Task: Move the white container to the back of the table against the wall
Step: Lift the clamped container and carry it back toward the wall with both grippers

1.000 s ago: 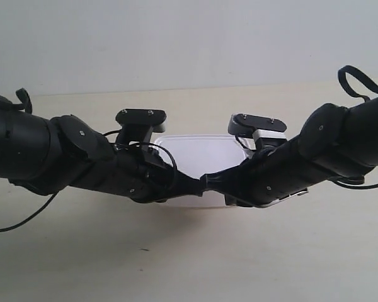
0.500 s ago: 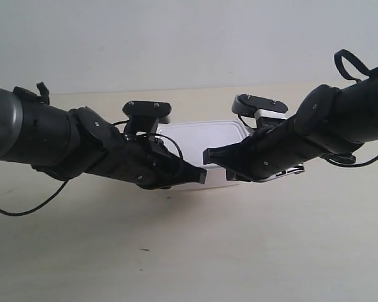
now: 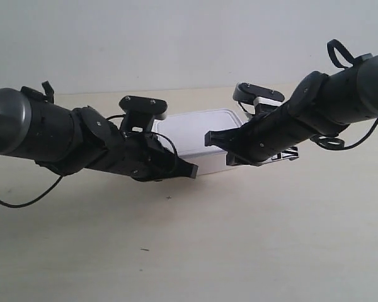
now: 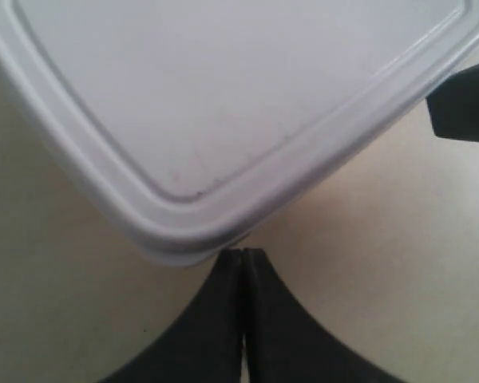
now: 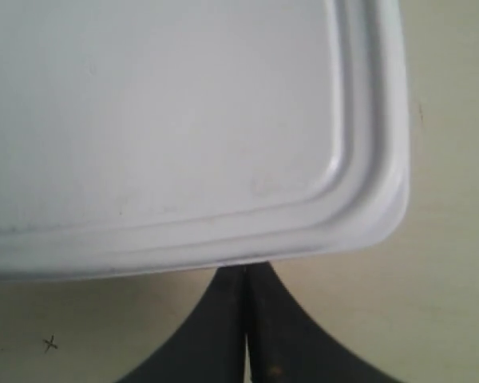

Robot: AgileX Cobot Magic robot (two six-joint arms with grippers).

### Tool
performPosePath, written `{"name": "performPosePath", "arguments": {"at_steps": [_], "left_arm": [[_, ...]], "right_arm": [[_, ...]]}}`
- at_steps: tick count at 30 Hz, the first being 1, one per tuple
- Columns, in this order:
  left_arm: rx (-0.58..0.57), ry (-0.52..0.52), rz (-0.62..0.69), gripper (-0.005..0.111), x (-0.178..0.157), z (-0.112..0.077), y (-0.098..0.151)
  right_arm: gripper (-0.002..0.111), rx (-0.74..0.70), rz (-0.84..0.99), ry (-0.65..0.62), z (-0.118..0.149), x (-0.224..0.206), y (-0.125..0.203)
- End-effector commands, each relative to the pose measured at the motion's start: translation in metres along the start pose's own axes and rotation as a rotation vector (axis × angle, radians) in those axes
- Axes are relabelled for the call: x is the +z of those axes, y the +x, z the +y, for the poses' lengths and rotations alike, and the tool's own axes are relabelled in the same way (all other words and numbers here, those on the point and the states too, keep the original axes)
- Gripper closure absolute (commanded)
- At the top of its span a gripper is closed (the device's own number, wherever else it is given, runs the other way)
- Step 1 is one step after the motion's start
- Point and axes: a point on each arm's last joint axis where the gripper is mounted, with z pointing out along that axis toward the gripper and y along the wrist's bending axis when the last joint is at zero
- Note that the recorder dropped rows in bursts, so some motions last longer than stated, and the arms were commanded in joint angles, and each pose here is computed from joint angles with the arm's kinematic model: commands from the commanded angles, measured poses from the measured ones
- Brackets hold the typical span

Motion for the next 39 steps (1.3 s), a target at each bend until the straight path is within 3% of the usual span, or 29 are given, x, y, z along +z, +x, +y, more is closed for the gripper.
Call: {"name": "performPosePath", "arguments": {"at_steps": [1, 9, 21, 29, 35, 39], "left_arm": [[0.008, -0.016, -0.023, 0.107, 0.005, 0.005, -0.008], [0.036, -0.009, -0.051, 0.107, 0.018, 0.002, -0.021], [0.016, -0.044, -0.087, 0.107, 0.026, 0.025, -0.037], [0.070, -0.037, -0.109, 0.107, 0.041, 0.023, -0.049], [0.087, -0.050, -0.110, 0.107, 0.048, 0.029, -0.051], [0.072, -0.084, -0.132, 0.107, 0.049, 0.043, -0.055]], "right_arm": [[0.108, -0.042, -0.006, -0.008, 0.001, 0.002, -0.009], [0.108, -0.063, -0.034, -0.019, 0.006, 0.004, -0.022], [0.108, -0.085, -0.042, -0.021, 0.007, 0.024, -0.036], [0.108, -0.091, -0.079, -0.022, 0.010, 0.028, -0.046], [0.108, -0.066, -0.090, -0.015, -0.002, 0.033, -0.058], [0.108, -0.045, -0.089, -0.006, -0.013, 0.036, -0.063]]}}
